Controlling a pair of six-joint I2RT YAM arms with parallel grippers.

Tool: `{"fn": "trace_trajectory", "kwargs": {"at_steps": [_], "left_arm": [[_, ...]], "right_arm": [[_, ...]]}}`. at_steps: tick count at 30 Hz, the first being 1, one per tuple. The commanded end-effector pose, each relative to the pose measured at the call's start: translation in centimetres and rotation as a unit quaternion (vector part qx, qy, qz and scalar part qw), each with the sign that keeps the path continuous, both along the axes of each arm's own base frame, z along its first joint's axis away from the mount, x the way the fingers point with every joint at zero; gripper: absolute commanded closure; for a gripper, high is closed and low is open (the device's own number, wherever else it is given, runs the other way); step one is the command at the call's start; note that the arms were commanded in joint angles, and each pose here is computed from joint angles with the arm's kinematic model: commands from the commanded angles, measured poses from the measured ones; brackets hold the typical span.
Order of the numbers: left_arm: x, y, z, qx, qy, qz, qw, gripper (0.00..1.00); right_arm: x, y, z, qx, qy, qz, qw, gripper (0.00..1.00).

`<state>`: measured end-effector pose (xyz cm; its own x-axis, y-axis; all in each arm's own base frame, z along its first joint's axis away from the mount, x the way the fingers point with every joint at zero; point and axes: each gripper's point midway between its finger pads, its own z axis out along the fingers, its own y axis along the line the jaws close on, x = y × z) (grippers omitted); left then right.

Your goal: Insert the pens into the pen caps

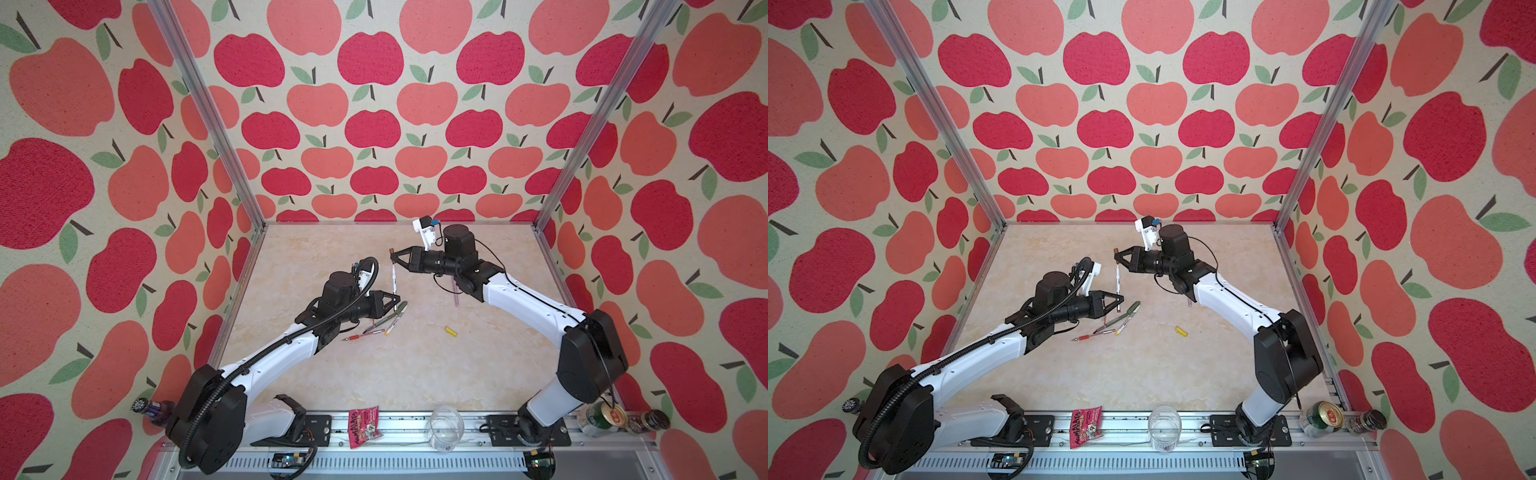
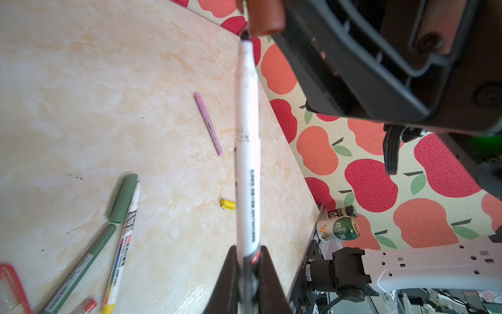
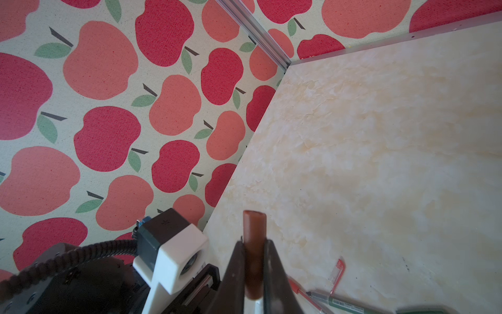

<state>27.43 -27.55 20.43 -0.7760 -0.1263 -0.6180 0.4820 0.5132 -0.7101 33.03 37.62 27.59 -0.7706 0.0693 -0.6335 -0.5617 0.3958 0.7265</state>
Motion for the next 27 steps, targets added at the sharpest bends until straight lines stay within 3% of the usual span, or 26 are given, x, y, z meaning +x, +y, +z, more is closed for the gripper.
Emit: {"fn": "trace_trajectory", "kwargs": {"at_steps": [1, 27], "left_arm": [[0.0, 0.17, 0.74, -0.007, -0.012, 0.005, 1.0, 0.92], [0.27, 0.42, 1.02, -0.008, -0.017, 0.015, 1.0, 0.92]], "right_arm": [[-0.41, -0.15, 0.05, -0.005, -0.008, 0.003, 1.0, 0.92], [-1.13, 0.47, -0.63, -0.008, 0.002, 0.013, 1.0, 0.92]]}}
